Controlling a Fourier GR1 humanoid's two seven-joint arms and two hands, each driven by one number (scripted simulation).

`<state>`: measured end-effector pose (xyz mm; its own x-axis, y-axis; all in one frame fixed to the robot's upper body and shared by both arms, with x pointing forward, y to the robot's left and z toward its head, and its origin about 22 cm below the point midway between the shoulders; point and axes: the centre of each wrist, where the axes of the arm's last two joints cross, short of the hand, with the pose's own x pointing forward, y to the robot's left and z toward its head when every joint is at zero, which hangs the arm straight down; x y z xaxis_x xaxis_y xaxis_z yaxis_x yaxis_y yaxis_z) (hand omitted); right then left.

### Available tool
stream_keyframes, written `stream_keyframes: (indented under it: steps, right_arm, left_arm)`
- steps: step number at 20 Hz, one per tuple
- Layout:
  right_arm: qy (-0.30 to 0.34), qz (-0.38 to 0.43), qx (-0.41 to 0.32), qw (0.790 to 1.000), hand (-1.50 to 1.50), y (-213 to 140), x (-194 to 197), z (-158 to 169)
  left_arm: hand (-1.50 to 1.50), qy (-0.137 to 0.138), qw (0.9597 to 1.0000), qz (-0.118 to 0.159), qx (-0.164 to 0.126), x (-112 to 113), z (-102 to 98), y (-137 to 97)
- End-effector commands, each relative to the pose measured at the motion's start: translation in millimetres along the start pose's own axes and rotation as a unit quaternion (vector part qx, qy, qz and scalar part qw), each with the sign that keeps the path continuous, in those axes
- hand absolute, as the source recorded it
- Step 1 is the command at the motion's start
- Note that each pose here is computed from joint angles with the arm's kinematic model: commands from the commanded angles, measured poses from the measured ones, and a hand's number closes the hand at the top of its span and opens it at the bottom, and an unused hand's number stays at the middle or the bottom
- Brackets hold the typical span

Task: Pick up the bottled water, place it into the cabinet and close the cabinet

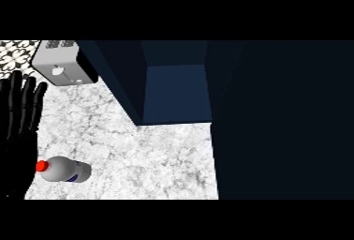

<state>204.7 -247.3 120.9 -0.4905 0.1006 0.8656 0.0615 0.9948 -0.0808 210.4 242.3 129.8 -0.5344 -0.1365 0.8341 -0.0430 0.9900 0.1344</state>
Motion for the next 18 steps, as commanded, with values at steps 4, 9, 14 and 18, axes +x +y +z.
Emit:
stream_keyframes:
  steps: [4, 9, 14, 18]
  right_arm:
    - [-0.022, -0.032, 0.016, 0.999, -1.50, -2, 17, 16]
    - [0.096, -0.098, 0.079, 0.987, -1.50, 11, 17, 35]
    - [0.117, -0.098, 0.086, 0.985, -1.50, 0, 52, 58]
    - [0.120, -0.106, 0.086, 0.983, -1.50, 1, 77, 70]
  left_arm:
    - [-1.50, -0.032, 0.9875, 0.086, -0.128, 1, 8, 49]
    - [-1.50, 0.125, 0.9614, 0.157, -0.189, -26, 47, 71]
    - [-1.50, 0.129, 0.9531, 0.180, -0.206, 11, 51, 113]
    - [-1.50, 0.137, 0.9576, 0.164, -0.193, 16, 74, 146]
